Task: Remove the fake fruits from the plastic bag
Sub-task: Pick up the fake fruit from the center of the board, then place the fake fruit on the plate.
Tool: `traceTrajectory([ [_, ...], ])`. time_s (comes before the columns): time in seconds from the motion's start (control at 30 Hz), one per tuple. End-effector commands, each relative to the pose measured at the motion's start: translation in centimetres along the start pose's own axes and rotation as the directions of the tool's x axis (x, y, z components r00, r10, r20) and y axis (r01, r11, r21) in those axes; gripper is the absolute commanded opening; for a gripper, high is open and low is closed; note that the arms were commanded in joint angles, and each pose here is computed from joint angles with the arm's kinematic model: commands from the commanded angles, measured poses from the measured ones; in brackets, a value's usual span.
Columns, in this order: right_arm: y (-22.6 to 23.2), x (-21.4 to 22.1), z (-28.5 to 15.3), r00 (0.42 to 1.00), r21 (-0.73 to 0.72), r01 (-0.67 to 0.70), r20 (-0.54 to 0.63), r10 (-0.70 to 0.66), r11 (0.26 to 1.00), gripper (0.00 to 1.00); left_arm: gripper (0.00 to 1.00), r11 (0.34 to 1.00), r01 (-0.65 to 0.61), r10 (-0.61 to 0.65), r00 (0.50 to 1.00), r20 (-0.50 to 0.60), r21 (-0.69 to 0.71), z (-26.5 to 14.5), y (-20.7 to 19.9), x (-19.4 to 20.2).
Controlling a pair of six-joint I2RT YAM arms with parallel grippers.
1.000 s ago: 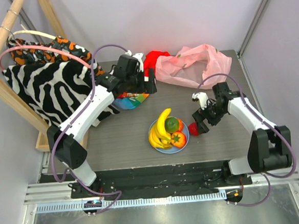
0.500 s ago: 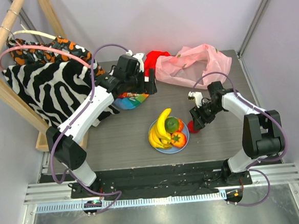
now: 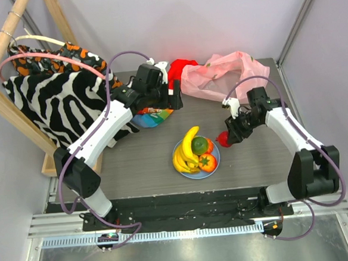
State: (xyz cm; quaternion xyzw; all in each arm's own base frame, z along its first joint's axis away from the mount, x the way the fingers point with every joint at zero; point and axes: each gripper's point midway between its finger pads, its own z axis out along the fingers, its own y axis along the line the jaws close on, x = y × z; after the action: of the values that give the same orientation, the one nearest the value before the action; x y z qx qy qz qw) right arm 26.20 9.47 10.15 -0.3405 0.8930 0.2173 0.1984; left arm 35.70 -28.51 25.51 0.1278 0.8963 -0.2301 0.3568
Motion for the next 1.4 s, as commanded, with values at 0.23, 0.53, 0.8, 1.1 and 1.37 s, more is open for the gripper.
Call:
traceTrajectory([
  [0.23,4.3,-1.4,-1.1,0.998,-0.154,-0.006,0.060,0.015,0.988,0.25,0.89,0.999,-0.019,0.016,0.997,0.080,0.035,-0.8,-1.0,-2.3],
  [0.53,5.8,0.0,0.2,0.998,-0.258,-0.061,-0.004,0.062,0.964,0.27,0.89,0.999,-0.029,0.027,0.996,0.086,0.023,-1.0,-0.8,-2.2],
  [0.8,5.3,-0.2,1.3,0.995,-0.256,-0.098,-0.023,0.095,0.962,0.44,0.89,0.999,-0.027,0.025,0.996,0.081,0.028,-0.6,-0.8,-2.2],
  [1.1,5.1,1.0,2.3,0.985,-0.295,-0.154,-0.126,0.121,0.943,0.56,0.89,0.999,-0.030,0.027,0.996,0.082,0.030,-0.6,-0.9,-2.3],
  [1.37,5.9,1.1,1.8,0.988,-0.325,-0.134,-0.123,0.098,0.936,0.67,0.89,0.999,-0.032,0.029,0.997,0.078,0.037,-0.3,-1.0,-2.3],
])
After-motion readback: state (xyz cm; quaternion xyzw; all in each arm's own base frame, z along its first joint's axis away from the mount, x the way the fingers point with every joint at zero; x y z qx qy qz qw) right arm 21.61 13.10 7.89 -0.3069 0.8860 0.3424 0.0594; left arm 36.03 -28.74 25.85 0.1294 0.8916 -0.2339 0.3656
